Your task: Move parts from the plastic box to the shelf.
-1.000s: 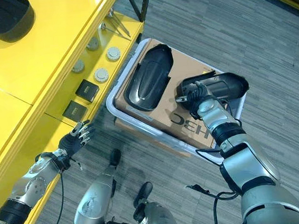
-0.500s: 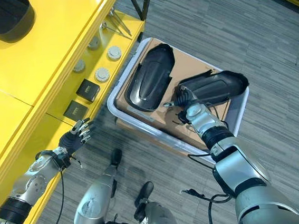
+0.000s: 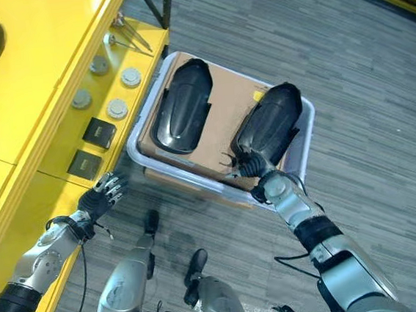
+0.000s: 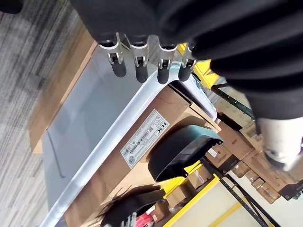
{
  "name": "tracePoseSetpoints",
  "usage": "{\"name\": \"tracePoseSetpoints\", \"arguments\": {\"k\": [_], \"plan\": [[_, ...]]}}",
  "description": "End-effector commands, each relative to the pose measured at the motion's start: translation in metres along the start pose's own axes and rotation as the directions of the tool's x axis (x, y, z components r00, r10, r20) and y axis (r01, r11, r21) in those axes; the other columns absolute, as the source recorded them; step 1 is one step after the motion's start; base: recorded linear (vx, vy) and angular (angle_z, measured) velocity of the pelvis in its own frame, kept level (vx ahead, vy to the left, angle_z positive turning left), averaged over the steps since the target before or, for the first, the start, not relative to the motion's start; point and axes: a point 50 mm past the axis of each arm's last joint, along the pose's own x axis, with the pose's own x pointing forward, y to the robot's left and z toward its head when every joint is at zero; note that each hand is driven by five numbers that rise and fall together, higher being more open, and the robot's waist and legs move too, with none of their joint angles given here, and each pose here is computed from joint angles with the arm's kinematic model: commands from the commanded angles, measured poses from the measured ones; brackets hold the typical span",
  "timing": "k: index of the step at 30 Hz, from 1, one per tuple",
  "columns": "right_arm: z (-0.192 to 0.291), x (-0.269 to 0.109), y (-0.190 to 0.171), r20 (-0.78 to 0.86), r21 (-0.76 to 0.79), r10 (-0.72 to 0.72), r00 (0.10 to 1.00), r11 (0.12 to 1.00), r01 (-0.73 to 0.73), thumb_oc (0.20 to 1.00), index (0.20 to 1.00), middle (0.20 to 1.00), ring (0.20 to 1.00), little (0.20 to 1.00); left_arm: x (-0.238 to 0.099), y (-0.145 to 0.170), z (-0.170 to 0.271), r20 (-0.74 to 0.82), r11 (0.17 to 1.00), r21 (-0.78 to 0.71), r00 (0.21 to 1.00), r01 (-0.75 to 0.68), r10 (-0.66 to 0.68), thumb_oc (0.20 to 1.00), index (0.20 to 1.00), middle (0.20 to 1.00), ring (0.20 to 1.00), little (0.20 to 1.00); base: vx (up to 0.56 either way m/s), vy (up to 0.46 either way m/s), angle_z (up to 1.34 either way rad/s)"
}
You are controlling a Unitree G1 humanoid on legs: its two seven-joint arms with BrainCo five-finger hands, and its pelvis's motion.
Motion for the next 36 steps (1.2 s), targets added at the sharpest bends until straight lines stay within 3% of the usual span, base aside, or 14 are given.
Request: {"name": "tracePoseSetpoints", "arguments": {"k": [1, 7, 16, 21, 26, 31, 36], "plan": [[-0.01, -0.005, -0.007, -0.01, -0.091, -0.002, 1.0, 0.996, 0.001, 1.0, 1.0, 1.0, 1.0, 1.0, -0.005, -0.011, 0.006, 0.069, 0.999, -0.002, 0.997, 0.045, -0.045, 1.0, 1.0, 1.0, 1.0, 1.0, 0.02, -0.012, -0.21], [-0.014, -0.009, -0.021, 0.014, -0.029, -0.097, 0.995, 0.995, 0.097, 1.0, 1.0, 1.0, 1.0, 1.0, -0.005, -0.01, 0.002, 0.057, 0.999, -0.021, 0.998, 0.034, -0.033, 1.0, 1.0, 1.0, 1.0, 1.0, 0.01, 0.004, -0.13], [0.029, -0.005, -0.062, 0.144, 0.171, -0.336, 0.931, 0.935, 0.311, 1.0, 1.0, 1.0, 1.0, 1.0, -0.003, -0.014, 0.001, 0.048, 0.998, -0.059, 0.998, 0.033, -0.03, 1.0, 1.0, 1.0, 1.0, 1.0, 0.04, 0.039, -0.02], [0.068, -0.019, -0.102, 0.243, 0.392, -0.617, 0.749, 0.768, 0.506, 1.0, 1.0, 1.0, 1.0, 1.0, -0.005, -0.015, -0.004, 0.045, 0.997, -0.07, 0.999, 0.033, -0.03, 1.0, 1.0, 1.0, 1.0, 1.0, 0.03, 0.038, 0.02], [0.079, -0.034, -0.129, 0.233, 0.445, -0.741, 0.63, 0.657, 0.609, 1.0, 1.0, 1.0, 1.0, 1.0, -0.008, -0.014, -0.007, 0.04, 0.995, -0.101, 0.999, 0.026, -0.022, 1.0, 1.0, 1.0, 1.0, 1.0, 0.05, 0.056, -0.01], [0.044, -0.035, -0.138, 0.08, 0.4, -0.757, 0.649, 0.621, 0.675, 1.0, 1.0, 1.0, 1.0, 1.0, -0.013, -0.012, -0.011, 0.022, 0.993, -0.116, 0.999, 0.031, -0.029, 1.0, 1.0, 1.0, 1.0, 1.0, 0.06, 0.015, -0.03], [0.001, -0.026, -0.122, -0.081, 0.352, -0.689, 0.72, 0.656, 0.667, 1.0, 1.0, 1.0, 1.0, 1.0, -0.014, -0.013, -0.015, 0.012, 0.991, -0.126, 0.999, 0.032, -0.03, 1.0, 1.0, 1.0, 1.0, 1.0, 0.04, -0.013, -0.01]]}}
